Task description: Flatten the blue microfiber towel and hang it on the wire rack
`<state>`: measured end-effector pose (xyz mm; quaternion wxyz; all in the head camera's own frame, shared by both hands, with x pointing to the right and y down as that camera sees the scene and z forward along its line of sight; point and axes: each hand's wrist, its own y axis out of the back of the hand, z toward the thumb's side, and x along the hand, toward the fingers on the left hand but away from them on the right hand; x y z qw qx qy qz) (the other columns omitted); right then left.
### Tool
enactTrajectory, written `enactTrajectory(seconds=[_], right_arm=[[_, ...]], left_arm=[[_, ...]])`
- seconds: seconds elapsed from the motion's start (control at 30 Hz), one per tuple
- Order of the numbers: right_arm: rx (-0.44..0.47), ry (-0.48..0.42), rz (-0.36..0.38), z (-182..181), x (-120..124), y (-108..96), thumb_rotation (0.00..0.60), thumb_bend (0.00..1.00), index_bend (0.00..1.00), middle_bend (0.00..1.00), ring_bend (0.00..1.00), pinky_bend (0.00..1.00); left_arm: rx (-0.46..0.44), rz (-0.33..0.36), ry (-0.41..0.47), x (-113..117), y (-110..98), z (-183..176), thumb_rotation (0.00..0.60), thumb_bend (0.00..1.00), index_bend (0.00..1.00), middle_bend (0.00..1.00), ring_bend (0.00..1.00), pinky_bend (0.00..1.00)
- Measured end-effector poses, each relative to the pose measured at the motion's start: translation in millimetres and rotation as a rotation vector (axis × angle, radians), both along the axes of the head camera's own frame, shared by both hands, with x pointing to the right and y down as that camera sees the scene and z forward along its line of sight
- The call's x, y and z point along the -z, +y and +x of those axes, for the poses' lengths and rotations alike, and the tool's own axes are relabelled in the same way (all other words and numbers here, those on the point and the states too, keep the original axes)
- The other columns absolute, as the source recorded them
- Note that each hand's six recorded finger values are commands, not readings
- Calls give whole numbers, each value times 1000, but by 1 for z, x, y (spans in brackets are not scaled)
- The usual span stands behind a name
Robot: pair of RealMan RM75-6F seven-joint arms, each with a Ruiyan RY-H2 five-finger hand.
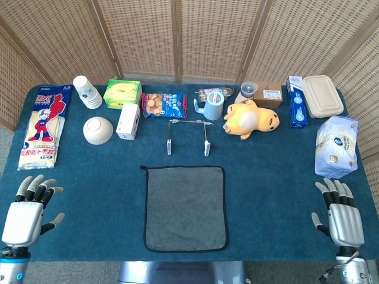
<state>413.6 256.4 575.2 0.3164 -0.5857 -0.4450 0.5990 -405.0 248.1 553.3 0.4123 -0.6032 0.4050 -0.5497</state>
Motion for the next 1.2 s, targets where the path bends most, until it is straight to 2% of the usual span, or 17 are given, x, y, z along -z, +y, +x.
enactTrajectory(seconds=[0.27,0.4,0.47,0.53,0.6,0.63,0.73,0.83,0.93,1.03,1.2], right_arm=[[-4,3,-6,-1,-2,0,600,307,164,96,0,0],[-5,3,-7,-1,-2,1,600,307,164,100,0,0],[-7,4,-6,-1,-2,1,600,308,166,107,0,0],[-8,5,-4,-1,-1,1,600,308,167,108,0,0],[-7,7,-2,-1,0,1,600,307,167,108,0,0],[-7,8,-1,-1,1,1,600,307,167,108,0,0],[-7,12,-2,-1,1,0,600,307,167,108,0,0],[-8,12,-1,-1,0,0,600,308,167,108,0,0],[-6,13,-1,-2,0,0,600,306,167,108,0,0],[-6,14,0,-3,-1,-1,600,306,167,108,0,0],[-6,16,-1,-2,-1,-1,600,307,167,108,0,0]], left_arm=[[-32,-3,5,-4,-7,7,600,235,349,299,204,142],[-49,-5,21,-4,-10,11,600,236,351,356,265,224],[-57,-6,28,-4,-11,13,600,237,346,434,362,332],[-63,-9,38,-5,-12,15,600,236,331,616,565,508],[-68,-20,52,-6,-12,16,600,236,320,753,698,657],[-72,-25,60,-7,-12,17,600,236,318,808,749,762],[-93,-24,83,-7,-12,20,600,228,315,916,863,981],[-108,-18,89,-7,-13,21,600,191,316,983,940,1000],[-124,-23,73,-8,-15,21,584,162,345,1000,994,1000],[-142,-37,64,-10,-17,23,542,154,358,1000,1000,1000],[-174,-60,54,-14,-19,28,519,154,354,1000,1000,1000]])
